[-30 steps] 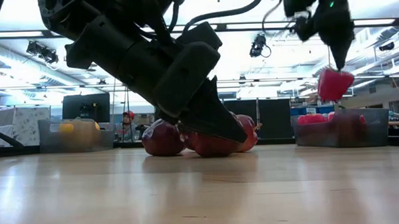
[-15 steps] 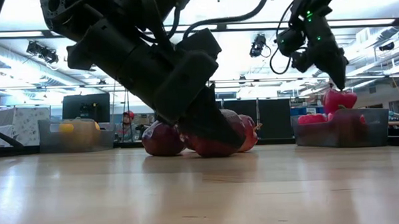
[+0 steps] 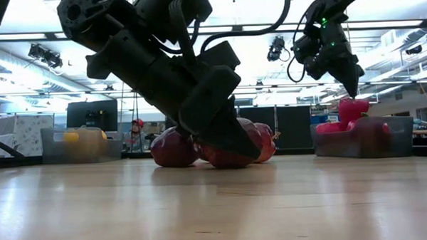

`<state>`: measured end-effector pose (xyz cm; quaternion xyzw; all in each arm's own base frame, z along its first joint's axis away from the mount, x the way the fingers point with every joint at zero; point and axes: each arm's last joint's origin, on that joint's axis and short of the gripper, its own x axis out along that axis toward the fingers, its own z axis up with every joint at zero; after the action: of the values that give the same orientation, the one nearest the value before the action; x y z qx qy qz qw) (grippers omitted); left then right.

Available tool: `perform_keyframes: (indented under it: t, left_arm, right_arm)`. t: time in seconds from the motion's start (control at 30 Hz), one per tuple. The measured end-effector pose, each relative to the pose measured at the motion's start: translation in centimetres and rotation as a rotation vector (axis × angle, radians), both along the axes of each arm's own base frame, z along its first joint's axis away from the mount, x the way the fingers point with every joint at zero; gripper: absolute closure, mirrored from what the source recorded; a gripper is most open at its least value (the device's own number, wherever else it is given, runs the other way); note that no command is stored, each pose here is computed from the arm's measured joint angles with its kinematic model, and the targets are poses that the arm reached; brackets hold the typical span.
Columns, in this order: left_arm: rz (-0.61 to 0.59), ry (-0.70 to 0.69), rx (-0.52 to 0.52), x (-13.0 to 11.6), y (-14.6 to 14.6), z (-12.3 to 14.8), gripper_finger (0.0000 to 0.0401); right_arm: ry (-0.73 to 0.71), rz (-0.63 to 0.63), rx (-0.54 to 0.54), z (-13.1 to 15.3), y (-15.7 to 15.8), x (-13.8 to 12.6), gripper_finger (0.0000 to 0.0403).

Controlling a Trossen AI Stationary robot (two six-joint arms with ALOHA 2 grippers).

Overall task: Sort produce into baskets
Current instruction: Put the red bell pepper into the right black transparent bin

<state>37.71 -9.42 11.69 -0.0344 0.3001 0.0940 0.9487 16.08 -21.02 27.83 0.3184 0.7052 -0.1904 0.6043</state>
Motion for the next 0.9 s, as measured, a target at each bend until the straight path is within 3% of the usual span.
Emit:
perform_keyframes:
  t: [0.23, 0.47, 0.9]
  left_arm:
    - [-0.018, 0.017, -0.011, -0.1, 0.0, -0.1, 0.0245]
    - [-0.017, 0.019, -0.012, -0.1, -0.1, -0.1, 0.0245]
    - [-0.015, 0.018, -0.016, -0.1, -0.1, -0.1, 0.0245]
  right_arm:
    - [-0.083, 0.029, 0.068, -0.2, 0.0, 0.3, 0.0400]
    - [-0.080, -0.012, 0.062, -0.2, -0.6, -0.6, 0.0392]
    - [0.010, -0.038, 0.000, -0.2, -0.9, -0.9, 0.0287]
